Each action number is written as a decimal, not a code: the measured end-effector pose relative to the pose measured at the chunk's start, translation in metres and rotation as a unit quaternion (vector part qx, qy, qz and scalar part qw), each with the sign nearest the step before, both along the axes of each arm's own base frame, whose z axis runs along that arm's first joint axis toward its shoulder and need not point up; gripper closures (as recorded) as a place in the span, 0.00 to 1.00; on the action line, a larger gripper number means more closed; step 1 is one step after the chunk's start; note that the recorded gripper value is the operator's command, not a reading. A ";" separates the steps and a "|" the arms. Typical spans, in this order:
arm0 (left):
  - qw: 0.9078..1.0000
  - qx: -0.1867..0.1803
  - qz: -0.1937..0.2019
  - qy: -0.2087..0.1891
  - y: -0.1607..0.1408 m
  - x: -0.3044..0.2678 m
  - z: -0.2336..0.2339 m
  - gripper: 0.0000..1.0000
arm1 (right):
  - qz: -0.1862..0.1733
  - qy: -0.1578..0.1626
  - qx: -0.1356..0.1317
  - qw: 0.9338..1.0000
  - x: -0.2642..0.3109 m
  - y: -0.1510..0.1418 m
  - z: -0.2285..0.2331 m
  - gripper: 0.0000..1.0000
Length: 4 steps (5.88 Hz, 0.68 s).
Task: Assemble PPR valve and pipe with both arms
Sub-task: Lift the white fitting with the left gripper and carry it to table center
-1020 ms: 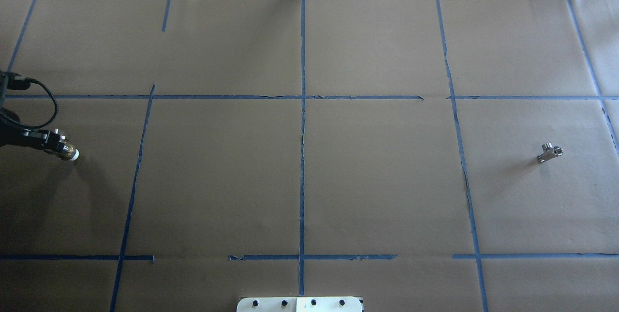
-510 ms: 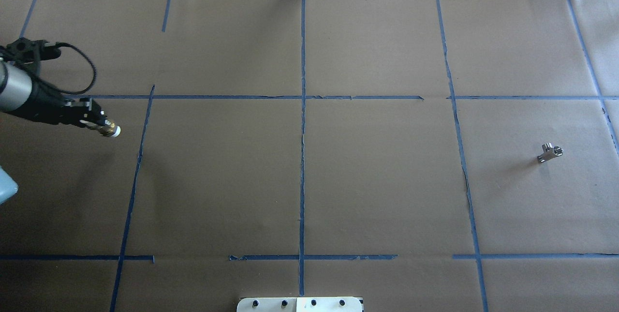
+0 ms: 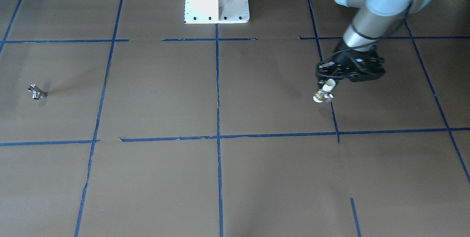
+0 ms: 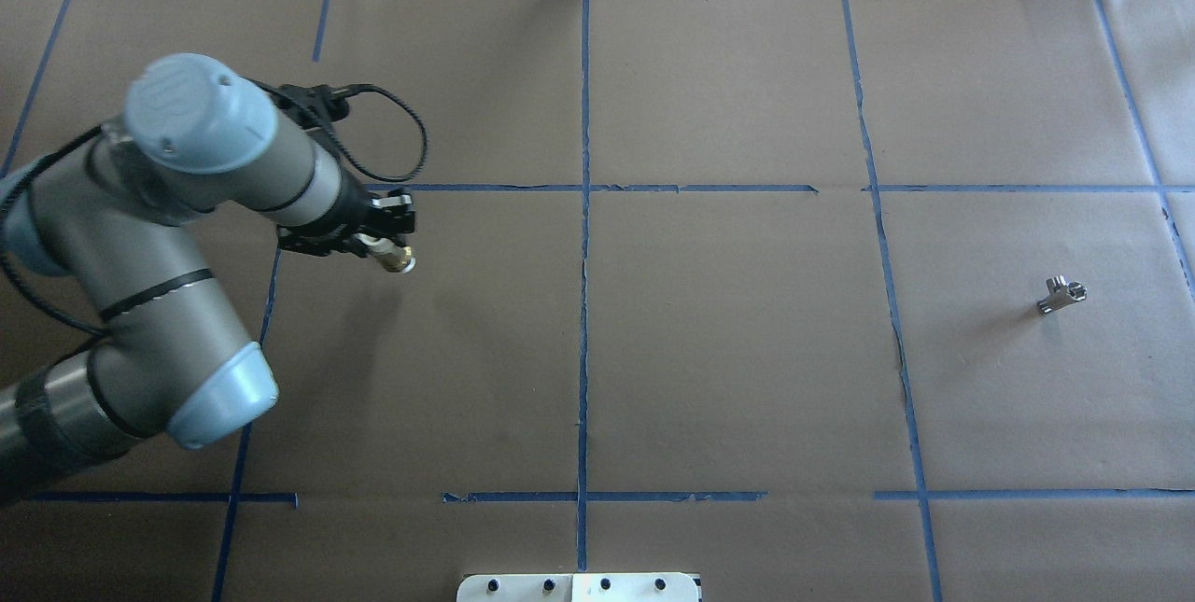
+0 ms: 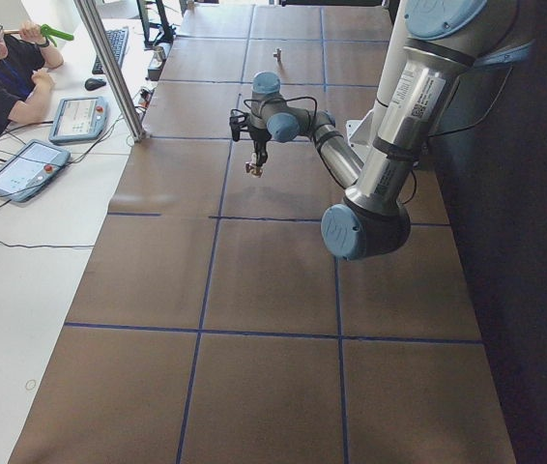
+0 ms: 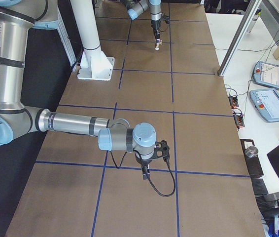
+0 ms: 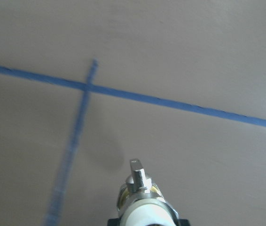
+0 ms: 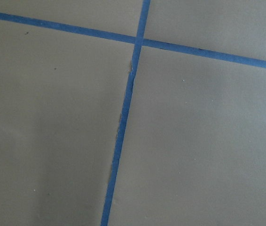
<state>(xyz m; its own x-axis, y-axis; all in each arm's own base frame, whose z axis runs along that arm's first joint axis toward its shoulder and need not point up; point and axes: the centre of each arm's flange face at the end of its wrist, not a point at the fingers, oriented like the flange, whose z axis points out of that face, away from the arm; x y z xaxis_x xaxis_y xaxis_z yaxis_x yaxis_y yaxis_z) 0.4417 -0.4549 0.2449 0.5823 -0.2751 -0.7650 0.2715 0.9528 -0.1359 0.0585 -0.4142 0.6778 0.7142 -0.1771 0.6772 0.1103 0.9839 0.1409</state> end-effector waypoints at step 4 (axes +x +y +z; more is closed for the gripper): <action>0.999 -0.040 -0.030 0.009 0.009 0.136 -0.111 1.00 | -0.004 0.000 -0.001 1.000 -0.004 0.000 0.001 0.00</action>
<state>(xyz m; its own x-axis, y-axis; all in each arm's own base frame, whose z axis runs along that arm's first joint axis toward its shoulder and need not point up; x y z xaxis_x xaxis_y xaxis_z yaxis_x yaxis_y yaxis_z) 0.5780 -0.4457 0.1337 0.5501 -0.3695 -0.7489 0.3242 0.9209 -0.2162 0.0548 -0.4145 0.6785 0.7126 -0.1824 0.6774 0.1191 0.9830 0.1394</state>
